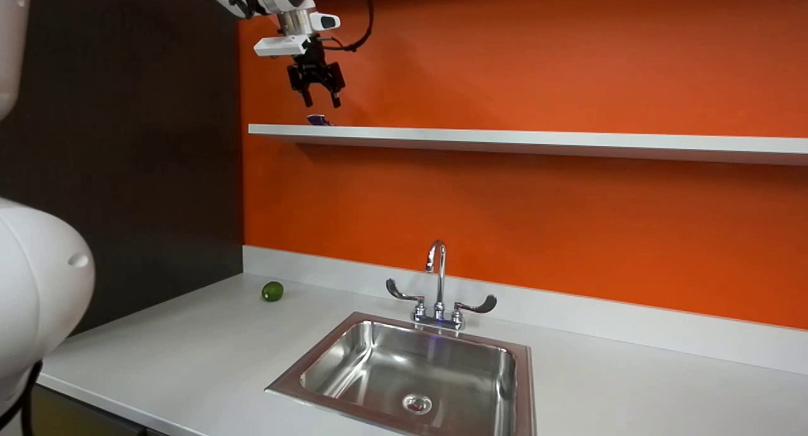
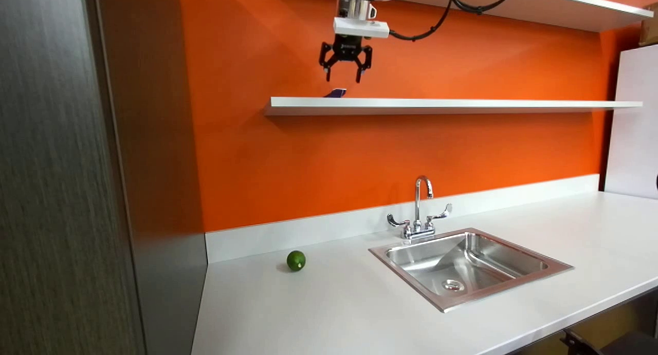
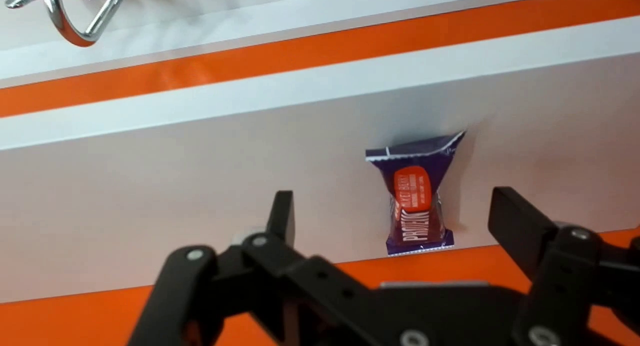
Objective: Put the chocolate bar on the bottom shelf
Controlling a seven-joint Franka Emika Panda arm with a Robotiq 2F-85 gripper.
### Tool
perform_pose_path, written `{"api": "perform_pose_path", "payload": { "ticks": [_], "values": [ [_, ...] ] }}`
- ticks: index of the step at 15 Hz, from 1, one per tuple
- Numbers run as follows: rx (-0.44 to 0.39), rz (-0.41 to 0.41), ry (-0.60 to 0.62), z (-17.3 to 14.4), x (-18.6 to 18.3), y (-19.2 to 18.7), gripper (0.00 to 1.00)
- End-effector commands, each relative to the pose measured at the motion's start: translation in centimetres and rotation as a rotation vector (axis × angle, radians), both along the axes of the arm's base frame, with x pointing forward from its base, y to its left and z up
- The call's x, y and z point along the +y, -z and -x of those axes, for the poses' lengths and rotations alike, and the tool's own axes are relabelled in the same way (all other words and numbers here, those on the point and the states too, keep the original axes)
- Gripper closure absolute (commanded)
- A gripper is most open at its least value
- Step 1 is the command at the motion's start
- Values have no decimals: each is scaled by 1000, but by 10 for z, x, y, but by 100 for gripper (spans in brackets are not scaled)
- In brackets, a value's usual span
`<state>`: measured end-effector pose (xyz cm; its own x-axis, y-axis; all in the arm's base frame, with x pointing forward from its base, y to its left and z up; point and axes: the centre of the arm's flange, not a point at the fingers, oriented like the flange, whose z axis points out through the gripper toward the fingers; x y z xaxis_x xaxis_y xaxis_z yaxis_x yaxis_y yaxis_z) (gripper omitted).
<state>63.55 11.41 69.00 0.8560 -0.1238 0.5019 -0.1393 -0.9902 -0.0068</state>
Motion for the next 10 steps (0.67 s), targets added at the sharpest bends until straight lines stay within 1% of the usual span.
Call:
{"api": "perform_pose_path", "payload": {
  "ticks": [1,3,6,10],
  "values": [
    [41,35,-13,63,-5,3,0],
    [71,53,-21,86,-7,6,0],
    [150,90,-27,122,-16,18,0],
    [263,125,-51,160,-30,48,0]
  ]
}}
